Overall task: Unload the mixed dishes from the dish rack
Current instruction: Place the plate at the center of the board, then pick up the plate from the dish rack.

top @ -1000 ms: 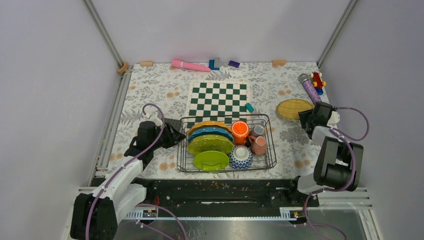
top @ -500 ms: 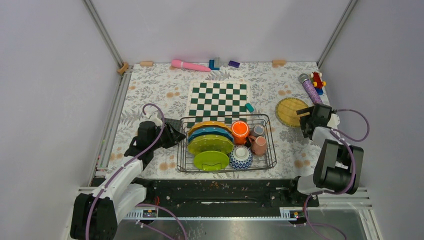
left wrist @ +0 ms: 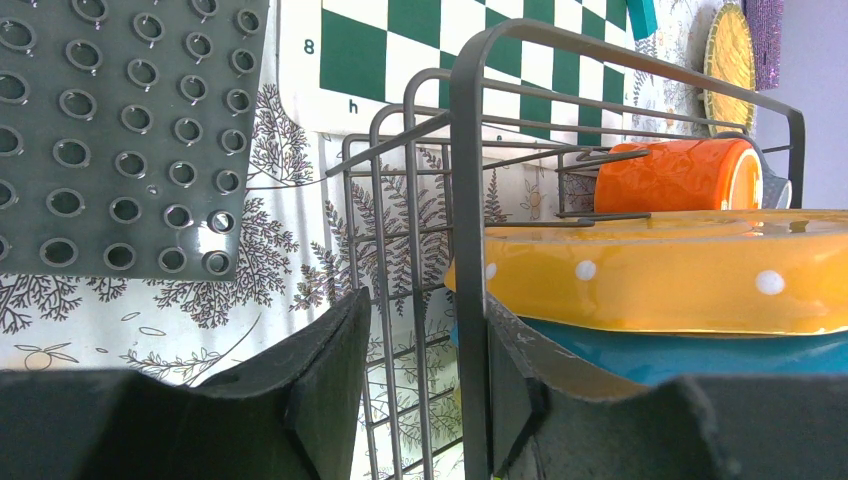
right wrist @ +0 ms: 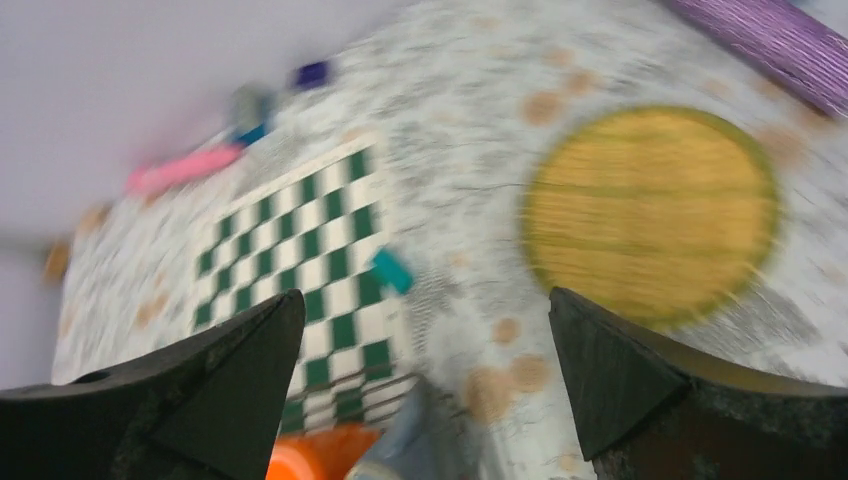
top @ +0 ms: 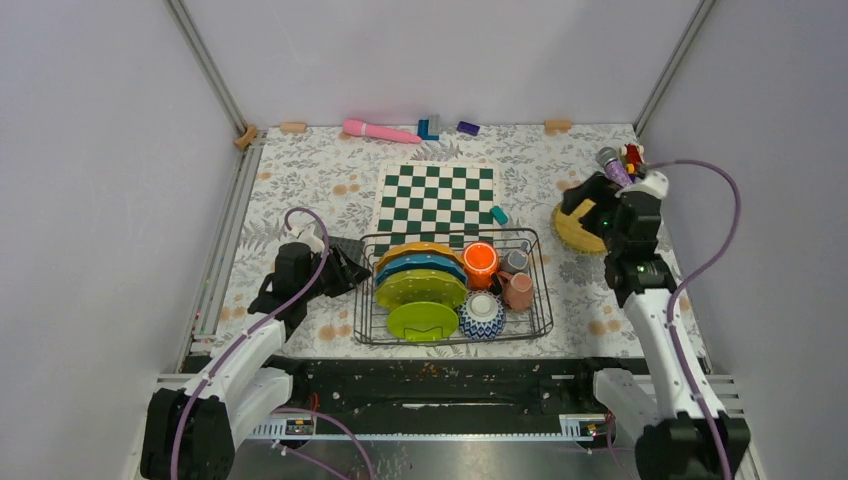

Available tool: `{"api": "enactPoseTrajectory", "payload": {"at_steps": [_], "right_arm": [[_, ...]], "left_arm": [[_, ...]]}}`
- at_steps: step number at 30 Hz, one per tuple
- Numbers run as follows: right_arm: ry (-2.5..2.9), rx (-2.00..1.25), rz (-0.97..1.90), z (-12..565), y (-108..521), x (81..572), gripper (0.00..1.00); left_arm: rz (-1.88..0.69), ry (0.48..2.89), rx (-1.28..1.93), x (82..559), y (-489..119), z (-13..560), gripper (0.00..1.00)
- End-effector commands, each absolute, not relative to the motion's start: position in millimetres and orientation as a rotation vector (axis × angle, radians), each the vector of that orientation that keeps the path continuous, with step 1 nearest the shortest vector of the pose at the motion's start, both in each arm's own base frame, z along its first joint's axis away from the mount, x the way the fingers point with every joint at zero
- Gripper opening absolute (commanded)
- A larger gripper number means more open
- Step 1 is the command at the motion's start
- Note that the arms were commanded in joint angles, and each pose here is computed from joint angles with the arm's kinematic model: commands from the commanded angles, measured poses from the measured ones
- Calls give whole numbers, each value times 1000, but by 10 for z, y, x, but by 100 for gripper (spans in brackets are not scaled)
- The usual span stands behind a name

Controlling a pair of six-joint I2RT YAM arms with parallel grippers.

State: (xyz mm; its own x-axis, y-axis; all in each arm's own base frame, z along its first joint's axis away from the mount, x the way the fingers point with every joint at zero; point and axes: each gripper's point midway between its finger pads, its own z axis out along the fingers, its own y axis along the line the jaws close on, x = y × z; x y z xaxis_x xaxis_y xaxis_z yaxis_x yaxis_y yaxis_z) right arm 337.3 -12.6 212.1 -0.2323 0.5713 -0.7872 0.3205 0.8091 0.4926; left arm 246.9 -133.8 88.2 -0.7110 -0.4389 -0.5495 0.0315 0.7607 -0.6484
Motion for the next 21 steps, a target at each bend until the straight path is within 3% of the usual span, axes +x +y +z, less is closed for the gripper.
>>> {"api": "enactPoseTrajectory", "payload": {"at_steps": [1,6,11,14,21], "right_arm": [[1787,-41,449,2847,893,3110,100],[1671,-813,841,2969,2114,2193,96],[1495,-1438,931,2562,2569,1371,96],[1430,-1592,1027,2469,2675,1134,96],[1499,-1709,1025,2214,2894,1135,93]], "left_arm": [[-757,2238,-306,2488,-1234,855,42],[-756,2250,-301,2489,-1240,838,42],[-758,2248,-296,2493,-1246,850,42],[-760,2246,-293,2487,-1247,852,42],[-763,2242,-291,2489,-1251,863,42]]}}
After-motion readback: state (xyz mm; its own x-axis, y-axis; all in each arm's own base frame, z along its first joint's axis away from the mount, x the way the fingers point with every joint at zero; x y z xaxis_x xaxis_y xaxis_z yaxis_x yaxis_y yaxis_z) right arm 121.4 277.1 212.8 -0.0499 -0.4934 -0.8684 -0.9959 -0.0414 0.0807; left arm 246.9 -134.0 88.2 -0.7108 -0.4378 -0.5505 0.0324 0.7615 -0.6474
